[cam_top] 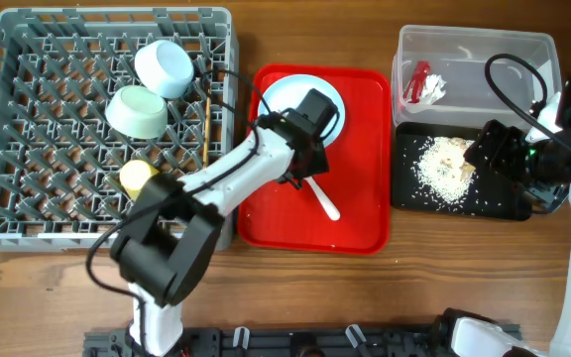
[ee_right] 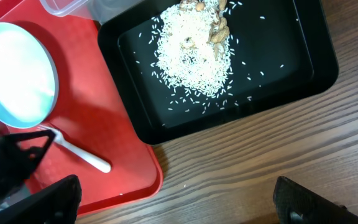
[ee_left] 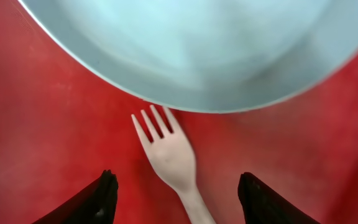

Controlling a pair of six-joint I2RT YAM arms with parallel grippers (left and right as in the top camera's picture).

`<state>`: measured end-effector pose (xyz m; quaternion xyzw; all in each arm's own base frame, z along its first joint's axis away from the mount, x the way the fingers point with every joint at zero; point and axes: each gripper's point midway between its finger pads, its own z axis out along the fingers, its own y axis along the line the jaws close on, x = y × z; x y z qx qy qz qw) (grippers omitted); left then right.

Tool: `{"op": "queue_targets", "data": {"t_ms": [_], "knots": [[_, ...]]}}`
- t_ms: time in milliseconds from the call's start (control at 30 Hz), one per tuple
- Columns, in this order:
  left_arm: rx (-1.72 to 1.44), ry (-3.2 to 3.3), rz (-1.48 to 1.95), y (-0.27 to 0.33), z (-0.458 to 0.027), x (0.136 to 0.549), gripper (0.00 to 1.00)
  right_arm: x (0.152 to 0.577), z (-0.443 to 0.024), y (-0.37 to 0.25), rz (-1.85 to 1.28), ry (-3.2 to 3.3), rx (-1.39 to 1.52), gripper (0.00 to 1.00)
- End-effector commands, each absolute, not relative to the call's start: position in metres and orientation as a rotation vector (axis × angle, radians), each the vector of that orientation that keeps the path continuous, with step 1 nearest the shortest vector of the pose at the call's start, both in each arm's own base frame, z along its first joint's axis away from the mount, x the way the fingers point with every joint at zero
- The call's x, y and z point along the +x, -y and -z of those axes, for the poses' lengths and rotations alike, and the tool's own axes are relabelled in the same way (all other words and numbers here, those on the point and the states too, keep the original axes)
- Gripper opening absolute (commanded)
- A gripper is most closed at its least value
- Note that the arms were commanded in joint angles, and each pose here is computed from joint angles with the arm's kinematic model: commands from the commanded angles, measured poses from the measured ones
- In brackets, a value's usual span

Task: Sort waste into correct bins and load items into the dishwasher rack
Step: 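Grasp the white fork on the red tray with the left gripper, then place the white fork into the dish rack with the left gripper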

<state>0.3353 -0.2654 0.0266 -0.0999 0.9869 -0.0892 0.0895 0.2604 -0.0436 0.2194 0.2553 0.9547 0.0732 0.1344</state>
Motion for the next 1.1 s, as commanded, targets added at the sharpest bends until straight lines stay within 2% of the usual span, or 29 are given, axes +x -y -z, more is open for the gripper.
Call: {"op": "queue_targets", "data": {"t_ms": [0, 100, 200, 300, 467, 600, 800, 1067], "knots": [[-0.332, -2.948, 0.201, 0.269, -0.007, 0.331, 0.61, 0.263, -0.221, 0.047, -0.195, -2.766, 0.72, 1.0], [-0.302, -2.951, 0.143, 0.27, 0.002, 0.326, 0.61, 0.263, -0.221, 0.047, -0.194, -2.766, 0.72, 1.0], [-0.279, -2.974, 0.119, 0.273, 0.01, 0.318, 0.53, 0.263, -0.221, 0.047, -0.194, -2.766, 0.72, 1.0], [-0.244, -2.991, 0.101, 0.278, 0.015, 0.31, 0.36, 0.263, -0.221, 0.047, -0.195, -2.766, 0.721, 1.0], [-0.207, -2.998, 0.098, 0.285, 0.017, 0.302, 0.17, 0.262, -0.221, 0.047, -0.195, -2.768, 0.721, 1.0], [-0.205, -3.0, 0.096, 0.285, 0.018, 0.301, 0.15, 0.262, -0.221, 0.047, -0.195, -2.768, 0.721, 1.0], [-0.205, -3.01, 0.081, 0.283, 0.018, 0.299, 0.05, 0.262, -0.221, 0.047, -0.195, -2.768, 0.721, 1.0], [-0.205, -3.028, 0.05, 0.278, 0.019, 0.295, 0.04, 0.262, -0.221, 0.047, -0.195, -2.769, 0.721, 1.0]]}}
